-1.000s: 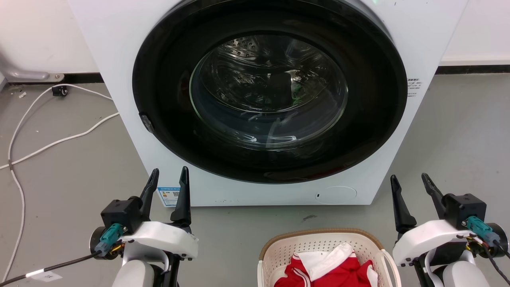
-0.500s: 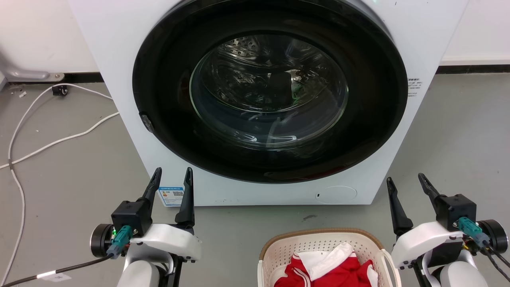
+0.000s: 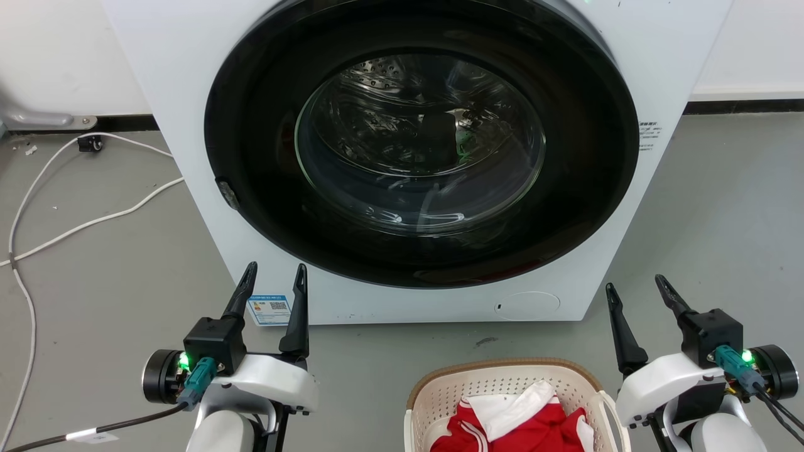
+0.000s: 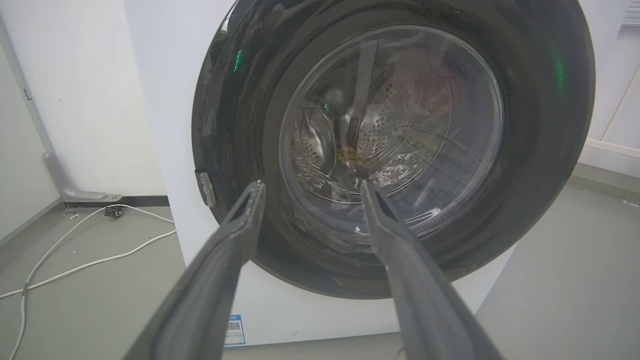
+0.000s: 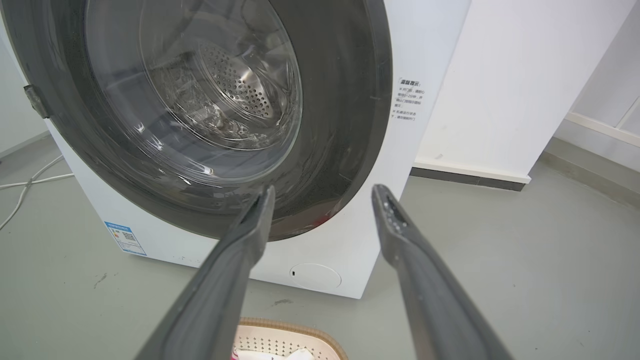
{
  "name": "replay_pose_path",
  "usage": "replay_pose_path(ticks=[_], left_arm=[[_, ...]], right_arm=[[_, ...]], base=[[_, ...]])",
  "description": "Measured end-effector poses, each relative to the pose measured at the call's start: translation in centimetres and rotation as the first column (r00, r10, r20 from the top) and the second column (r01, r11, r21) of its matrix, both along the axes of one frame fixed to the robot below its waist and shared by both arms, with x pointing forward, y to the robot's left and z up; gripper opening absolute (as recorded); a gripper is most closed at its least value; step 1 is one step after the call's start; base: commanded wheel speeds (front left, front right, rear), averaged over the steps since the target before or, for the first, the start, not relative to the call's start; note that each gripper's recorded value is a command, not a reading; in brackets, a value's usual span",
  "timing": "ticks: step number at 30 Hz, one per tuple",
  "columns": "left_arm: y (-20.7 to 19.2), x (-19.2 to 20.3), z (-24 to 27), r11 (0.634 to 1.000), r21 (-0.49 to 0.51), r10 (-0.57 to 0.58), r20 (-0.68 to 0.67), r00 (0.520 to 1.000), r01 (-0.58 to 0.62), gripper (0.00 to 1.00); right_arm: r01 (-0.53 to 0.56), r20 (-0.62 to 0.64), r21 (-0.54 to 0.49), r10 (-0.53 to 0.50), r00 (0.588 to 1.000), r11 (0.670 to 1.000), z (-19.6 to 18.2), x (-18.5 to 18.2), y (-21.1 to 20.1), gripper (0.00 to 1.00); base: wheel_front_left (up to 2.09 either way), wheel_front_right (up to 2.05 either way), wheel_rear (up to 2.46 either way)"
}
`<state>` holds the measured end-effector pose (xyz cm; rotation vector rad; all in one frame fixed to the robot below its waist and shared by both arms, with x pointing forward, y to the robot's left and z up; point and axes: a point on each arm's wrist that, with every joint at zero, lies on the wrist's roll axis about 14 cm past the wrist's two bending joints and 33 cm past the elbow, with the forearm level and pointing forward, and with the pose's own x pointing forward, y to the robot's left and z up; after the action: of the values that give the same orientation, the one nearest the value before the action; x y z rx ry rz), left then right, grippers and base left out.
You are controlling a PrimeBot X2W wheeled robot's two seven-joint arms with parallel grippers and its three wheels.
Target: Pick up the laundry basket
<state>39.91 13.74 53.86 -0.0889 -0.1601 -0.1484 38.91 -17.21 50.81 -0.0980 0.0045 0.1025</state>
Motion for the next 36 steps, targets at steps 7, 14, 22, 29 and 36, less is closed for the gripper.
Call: replay_pose_path(ticks=[7,14,22,29,36], left_arm=[[0.1,0.0,-0.1,1.0,-0.008,0.005,-0.005,1.0,-0.005,1.0],[0.3,0.0,-0.4,1.0,-0.009,0.01,-0.011,1.0,-0.01,1.0],[-0.7,1.0,-2.4,1.0,-0.02,-0.02,-0.07,0.997,0.018,1.0],[-2.5,1.2,-6.3,0.997,-0.043,-0.072,-0.184,0.98,0.065,1.0],[-4.1,1.6,-9.7,0.993,-0.055,-0.113,-0.282,0.953,0.102,1.0]], right_arm=[[0.003,-0.006,0.013,-0.003,1.0,1.0,-0.3,0.0,-0.1,1.0],[0.002,-0.009,0.016,-0.002,1.0,1.0,-0.5,0.2,0.0,1.0],[0.038,-0.064,0.023,-0.036,0.997,0.999,-2.2,1.6,-1.1,1.0],[0.095,-0.186,0.033,-0.088,0.979,0.995,-6.5,1.8,-2.8,1.0],[0.15,-0.317,0.038,-0.13,0.94,0.988,-11.2,1.4,-4.1,1.0]], base=[[0.0,0.0,0.0],[0.0,0.0,0.0],[0.0,0.0,0.0],[0.0,0.0,0.0],[0.0,0.0,0.0]])
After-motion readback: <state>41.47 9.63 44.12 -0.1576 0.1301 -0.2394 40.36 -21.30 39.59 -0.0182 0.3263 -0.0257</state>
